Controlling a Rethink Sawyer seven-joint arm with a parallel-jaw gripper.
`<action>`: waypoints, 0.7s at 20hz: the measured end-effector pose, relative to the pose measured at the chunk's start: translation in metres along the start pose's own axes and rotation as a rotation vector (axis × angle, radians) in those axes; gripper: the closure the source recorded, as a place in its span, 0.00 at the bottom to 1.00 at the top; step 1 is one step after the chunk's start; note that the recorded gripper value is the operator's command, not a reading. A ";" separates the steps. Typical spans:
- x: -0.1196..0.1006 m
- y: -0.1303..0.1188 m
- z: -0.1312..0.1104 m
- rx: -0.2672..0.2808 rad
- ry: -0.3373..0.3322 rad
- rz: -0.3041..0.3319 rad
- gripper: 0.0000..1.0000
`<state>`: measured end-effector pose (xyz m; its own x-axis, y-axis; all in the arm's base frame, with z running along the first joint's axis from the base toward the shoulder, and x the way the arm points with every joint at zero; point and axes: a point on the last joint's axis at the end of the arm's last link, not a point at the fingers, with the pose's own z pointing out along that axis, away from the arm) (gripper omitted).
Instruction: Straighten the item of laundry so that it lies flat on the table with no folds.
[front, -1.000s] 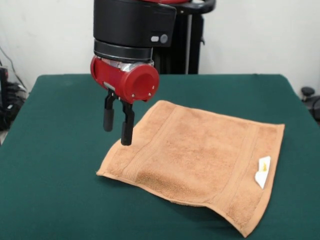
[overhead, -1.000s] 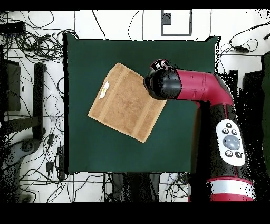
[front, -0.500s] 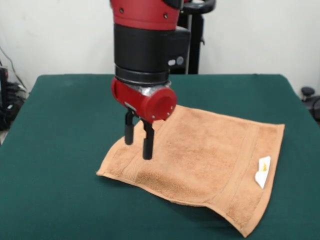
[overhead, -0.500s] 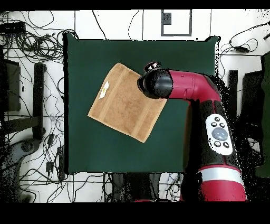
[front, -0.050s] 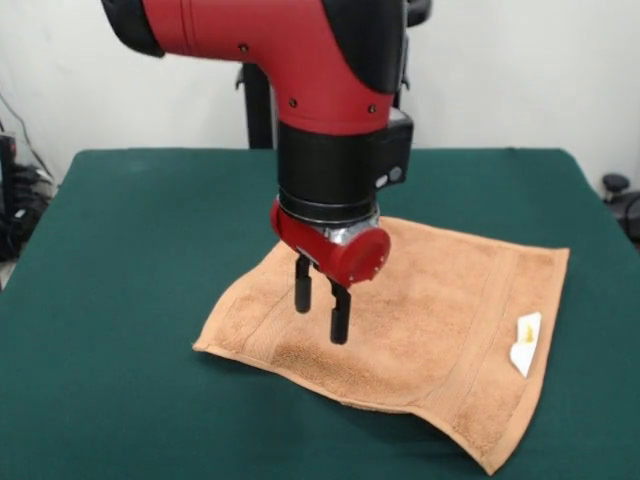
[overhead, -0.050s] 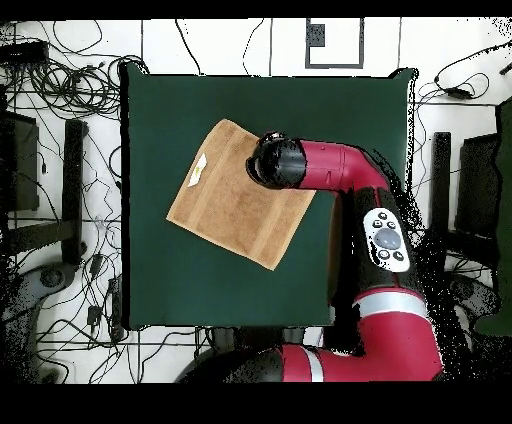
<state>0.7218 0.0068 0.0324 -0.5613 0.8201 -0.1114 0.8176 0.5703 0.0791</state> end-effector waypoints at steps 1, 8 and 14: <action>0.002 0.000 0.002 0.003 0.004 0.001 0.00; 0.016 0.000 0.022 0.022 0.033 0.017 0.00; 0.010 0.013 0.039 0.018 0.014 0.030 0.00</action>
<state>0.7318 0.0201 -0.0060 -0.5381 0.8374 -0.0957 0.8362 0.5447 0.0645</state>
